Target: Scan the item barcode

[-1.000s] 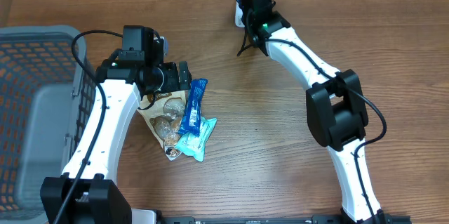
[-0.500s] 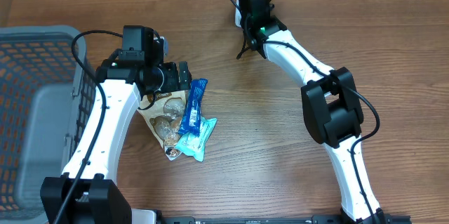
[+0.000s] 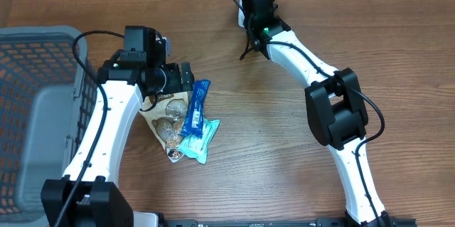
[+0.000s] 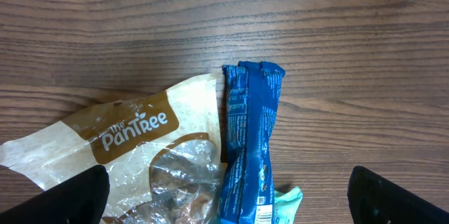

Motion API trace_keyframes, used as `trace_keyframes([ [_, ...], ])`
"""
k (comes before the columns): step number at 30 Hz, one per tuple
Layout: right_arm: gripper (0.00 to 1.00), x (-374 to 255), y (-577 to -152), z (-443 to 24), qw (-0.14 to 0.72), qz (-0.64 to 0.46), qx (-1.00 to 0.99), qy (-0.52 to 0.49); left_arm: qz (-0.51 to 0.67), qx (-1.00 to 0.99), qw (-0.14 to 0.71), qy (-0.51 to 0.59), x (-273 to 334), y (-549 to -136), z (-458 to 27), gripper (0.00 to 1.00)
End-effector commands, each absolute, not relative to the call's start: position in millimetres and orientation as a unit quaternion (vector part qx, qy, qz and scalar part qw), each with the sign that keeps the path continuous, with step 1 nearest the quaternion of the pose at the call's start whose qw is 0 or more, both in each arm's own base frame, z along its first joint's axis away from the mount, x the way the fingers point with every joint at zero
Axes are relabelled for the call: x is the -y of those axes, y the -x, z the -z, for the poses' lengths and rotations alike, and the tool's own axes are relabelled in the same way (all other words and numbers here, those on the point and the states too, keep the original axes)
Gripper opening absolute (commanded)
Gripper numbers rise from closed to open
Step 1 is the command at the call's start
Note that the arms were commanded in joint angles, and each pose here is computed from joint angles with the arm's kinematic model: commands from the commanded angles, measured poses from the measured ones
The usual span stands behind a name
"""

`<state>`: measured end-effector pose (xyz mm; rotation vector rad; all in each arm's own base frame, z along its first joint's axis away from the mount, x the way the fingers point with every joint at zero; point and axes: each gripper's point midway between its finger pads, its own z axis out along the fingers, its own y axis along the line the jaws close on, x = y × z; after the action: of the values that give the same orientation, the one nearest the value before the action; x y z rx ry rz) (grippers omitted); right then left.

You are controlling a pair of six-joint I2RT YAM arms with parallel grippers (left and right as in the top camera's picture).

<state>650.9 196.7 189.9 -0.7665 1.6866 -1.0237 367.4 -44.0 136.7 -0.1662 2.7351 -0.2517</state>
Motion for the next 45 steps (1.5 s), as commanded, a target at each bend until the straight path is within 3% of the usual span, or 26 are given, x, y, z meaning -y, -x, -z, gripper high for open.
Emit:
trace_keyframes([
  [1, 0.04, -193.9, -654.9, -211.4, 0.512, 0.418, -0.687, 0.302, 0.087, -0.976, 0.193, 0.056, 45.3, -368.1, -135.8, 1.00],
  [22, 0.04, -176.5, -663.2, -202.4, 0.505, 0.413, -0.694, 0.305, 0.087, -0.976, 0.193, 0.056, 45.3, -368.1, -135.8, 1.00],
  [28, 0.04, -180.6, -654.3, -220.8, 0.497, 0.423, -0.690, 0.313, 0.087, -0.976, 0.193, 0.056, 45.4, -368.1, -135.8, 1.00],
  [35, 0.04, -210.8, -600.4, -238.6, 0.435, 0.358, -0.720, 0.404, 0.087, -0.976, 0.193, 0.056, 45.3, -368.1, -135.8, 0.99],
  [45, 0.04, -229.8, -461.7, -239.9, 0.321, 0.036, -0.836, 0.444, 0.087, -0.976, 0.193, 0.056, 45.5, -368.1, -135.8, 1.00],
])
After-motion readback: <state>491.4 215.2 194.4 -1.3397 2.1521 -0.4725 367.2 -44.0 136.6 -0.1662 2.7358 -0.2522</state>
